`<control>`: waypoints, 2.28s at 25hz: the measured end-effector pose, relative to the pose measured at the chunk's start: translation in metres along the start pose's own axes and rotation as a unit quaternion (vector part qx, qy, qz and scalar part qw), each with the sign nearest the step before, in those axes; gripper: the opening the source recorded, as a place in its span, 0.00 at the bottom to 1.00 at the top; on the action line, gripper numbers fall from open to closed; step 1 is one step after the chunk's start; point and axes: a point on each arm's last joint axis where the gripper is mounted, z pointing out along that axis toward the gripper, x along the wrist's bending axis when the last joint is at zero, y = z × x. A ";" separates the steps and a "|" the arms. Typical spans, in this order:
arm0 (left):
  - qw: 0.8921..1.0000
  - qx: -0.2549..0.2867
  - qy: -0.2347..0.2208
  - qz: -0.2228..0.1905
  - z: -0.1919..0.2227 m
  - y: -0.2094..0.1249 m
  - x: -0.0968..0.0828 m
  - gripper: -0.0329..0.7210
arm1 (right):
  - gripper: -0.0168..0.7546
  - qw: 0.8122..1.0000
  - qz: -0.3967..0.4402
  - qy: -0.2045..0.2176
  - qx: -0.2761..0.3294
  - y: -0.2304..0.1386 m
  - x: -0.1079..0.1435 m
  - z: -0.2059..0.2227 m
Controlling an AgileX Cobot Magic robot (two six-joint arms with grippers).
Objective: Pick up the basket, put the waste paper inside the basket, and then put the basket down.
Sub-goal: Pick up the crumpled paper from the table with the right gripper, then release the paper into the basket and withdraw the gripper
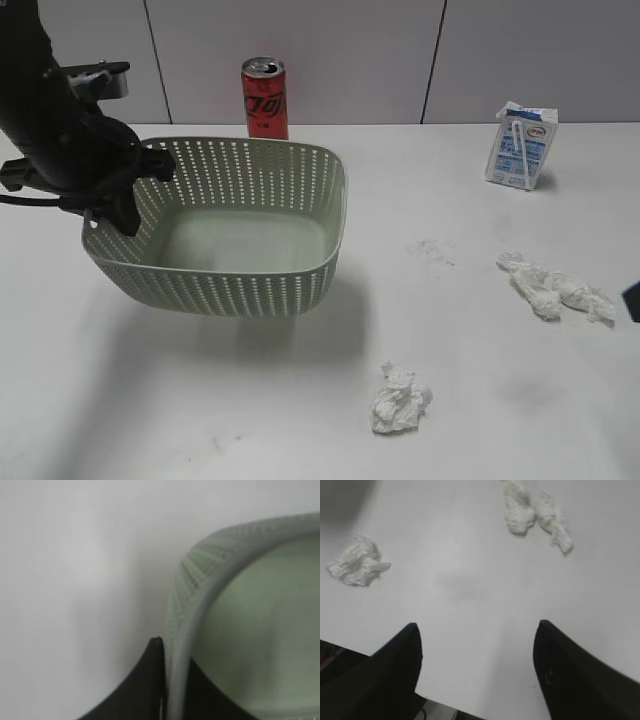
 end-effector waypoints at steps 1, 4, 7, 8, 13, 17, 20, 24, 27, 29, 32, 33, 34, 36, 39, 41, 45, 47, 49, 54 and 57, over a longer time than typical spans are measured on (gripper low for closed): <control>1.000 -0.003 0.000 0.000 0.000 0.000 0.000 0.04 | 0.69 1.000 -0.009 0.010 0.013 0.014 -0.001 0.010; 1.000 -0.004 0.000 0.000 0.000 0.001 0.000 0.04 | 0.68 0.997 -0.021 0.028 0.074 0.050 -0.006 0.053; 1.000 -0.004 0.000 0.000 0.000 0.001 0.000 0.04 | 0.68 0.991 -0.061 0.023 0.115 0.077 -0.004 0.096; 1.000 -0.004 0.000 0.000 0.000 0.001 0.000 0.04 | 0.68 0.989 -0.081 0.018 0.122 0.085 -0.001 0.109; 1.000 -0.004 0.000 0.000 0.000 0.001 0.000 0.04 | 0.68 0.974 -0.131 -0.032 0.184 0.100 -0.007 0.177; 1.000 -0.003 0.000 0.000 0.000 0.000 0.000 0.04 | 0.68 0.965 -0.140 -0.071 0.208 0.095 -0.022 0.211; 1.000 -0.003 0.000 0.000 0.000 0.000 0.000 0.04 | 0.68 0.964 -0.141 -0.074 0.211 0.091 -0.025 0.227; 1.000 -0.002 0.000 0.000 0.000 0.000 0.000 0.04 | 0.67 0.966 -0.139 -0.073 0.204 0.090 -0.025 0.234; 1.000 -0.002 0.000 0.000 0.000 0.000 0.000 0.04 | 0.57 0.968 -0.141 -0.073 0.197 0.092 -0.025 0.234; 1.000 -0.002 0.000 0.000 0.000 0.000 0.000 0.04 | 0.44 0.968 -0.141 -0.073 0.195 0.092 -0.025 0.234; 1.000 -0.002 0.000 0.000 0.000 0.000 0.000 0.04 | 0.21 0.968 -0.141 -0.073 0.195 0.092 -0.025 0.234; 1.000 -0.002 0.000 0.000 0.000 0.000 0.000 0.04 | 0.13 0.968 -0.141 -0.073 0.195 0.092 -0.025 0.234; 1.000 -0.002 0.000 0.000 0.000 0.000 0.000 0.04 | 0.08 0.968 -0.142 -0.073 0.194 0.093 -0.025 0.234; 1.000 -0.002 0.000 0.000 0.000 0.000 0.000 0.04 | 0.04 0.969 -0.141 -0.074 0.189 0.095 -0.024 0.229; 1.000 -0.002 0.000 0.000 0.000 0.000 0.000 0.04 | 0.03 0.975 -0.132 -0.070 0.162 0.105 -0.017 0.208; 1.000 -0.002 0.000 0.000 0.000 0.000 0.000 0.04 | 0.03 0.983 -0.124 -0.056 0.126 0.116 -0.005 0.186; 1.000 -0.002 0.000 0.000 0.000 0.000 0.000 0.04 | 0.03 0.985 -0.170 0.015 0.036 0.129 0.050 0.139; 1.000 -0.002 0.000 0.000 0.000 0.000 0.000 0.04 | 0.03 0.976 -0.208 0.059 -0.026 0.134 0.086 0.118; 1.000 -0.002 0.000 0.000 0.000 0.000 0.000 0.04 | 0.03 0.965 -0.223 0.092 -0.103 0.141 0.117 0.099; 1.000 0.000 -0.002 -0.002 0.000 0.000 0.000 0.04 | 0.03 0.939 -0.202 0.135 -0.246 0.153 0.167 0.084; 1.000 0.002 -0.008 -0.007 0.000 0.000 -0.001 0.04 | 0.09 0.940 -0.204 0.137 -0.236 0.149 0.177 0.102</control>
